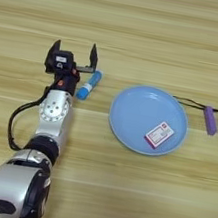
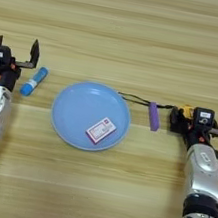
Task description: Move the objects on the table
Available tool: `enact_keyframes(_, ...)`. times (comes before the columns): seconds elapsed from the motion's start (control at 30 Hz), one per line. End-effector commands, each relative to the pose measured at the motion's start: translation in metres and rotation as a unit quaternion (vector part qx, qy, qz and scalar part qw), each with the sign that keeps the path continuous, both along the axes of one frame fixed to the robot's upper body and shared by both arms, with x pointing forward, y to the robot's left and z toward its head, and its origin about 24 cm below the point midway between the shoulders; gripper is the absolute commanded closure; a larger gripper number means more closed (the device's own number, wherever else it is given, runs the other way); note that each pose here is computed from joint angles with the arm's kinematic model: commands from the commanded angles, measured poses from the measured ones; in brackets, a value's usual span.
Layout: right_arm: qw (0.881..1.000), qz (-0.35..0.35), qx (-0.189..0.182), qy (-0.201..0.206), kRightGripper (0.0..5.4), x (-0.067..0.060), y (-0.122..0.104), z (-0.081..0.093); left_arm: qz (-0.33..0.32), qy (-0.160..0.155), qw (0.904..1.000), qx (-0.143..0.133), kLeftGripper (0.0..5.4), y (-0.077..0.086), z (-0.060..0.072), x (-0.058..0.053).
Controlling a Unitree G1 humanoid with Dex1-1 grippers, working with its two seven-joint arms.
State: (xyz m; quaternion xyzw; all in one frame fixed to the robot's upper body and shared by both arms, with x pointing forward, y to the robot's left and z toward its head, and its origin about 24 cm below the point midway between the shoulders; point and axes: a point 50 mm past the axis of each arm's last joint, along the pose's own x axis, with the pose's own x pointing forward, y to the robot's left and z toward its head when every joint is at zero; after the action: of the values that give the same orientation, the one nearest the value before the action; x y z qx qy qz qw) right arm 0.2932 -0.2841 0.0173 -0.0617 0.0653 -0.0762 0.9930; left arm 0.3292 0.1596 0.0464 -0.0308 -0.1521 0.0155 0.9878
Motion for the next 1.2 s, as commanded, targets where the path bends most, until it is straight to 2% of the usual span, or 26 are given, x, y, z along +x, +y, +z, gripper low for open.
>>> enact_keyframes(0.03,1.000,-0.006,0.002,0.011,0.26,-0.002,-0.003,-0.003,-0.005,0.005,1.0000,0.003,0.00,-0.002,0.000,0.001)
enact_keyframes(0.13,1.000,0.004,0.005,-0.002,0.02,-0.001,0.001,0.000,-0.005,0.005,1.0000,0.003,0.00,-0.002,0.000,0.001)
enact_keyframes(0.47,0.996,0.024,-0.015,-0.087,0.02,-0.001,0.009,0.027,-0.005,0.006,1.0000,0.004,0.00,-0.003,-0.001,0.002)
enact_keyframes(0.67,0.992,0.048,-0.027,-0.116,0.02,-0.005,0.020,0.037,-0.005,0.006,1.0000,0.004,0.00,-0.003,-0.001,0.002)
enact_keyframes(0.8,0.990,0.074,-0.032,-0.113,0.02,-0.008,0.030,0.036,-0.005,0.006,1.0000,0.004,0.00,-0.003,-0.001,0.001)
enact_keyframes(0.97,0.987,0.109,-0.062,-0.103,0.02,-0.016,0.043,0.034,-0.004,0.005,1.0000,0.004,0.00,-0.002,-0.001,0.001)
enact_keyframes(1.2,0.983,0.149,-0.071,-0.081,0.02,-0.023,0.058,0.028,-0.004,0.005,1.0000,0.005,0.00,-0.002,-0.001,0.001)
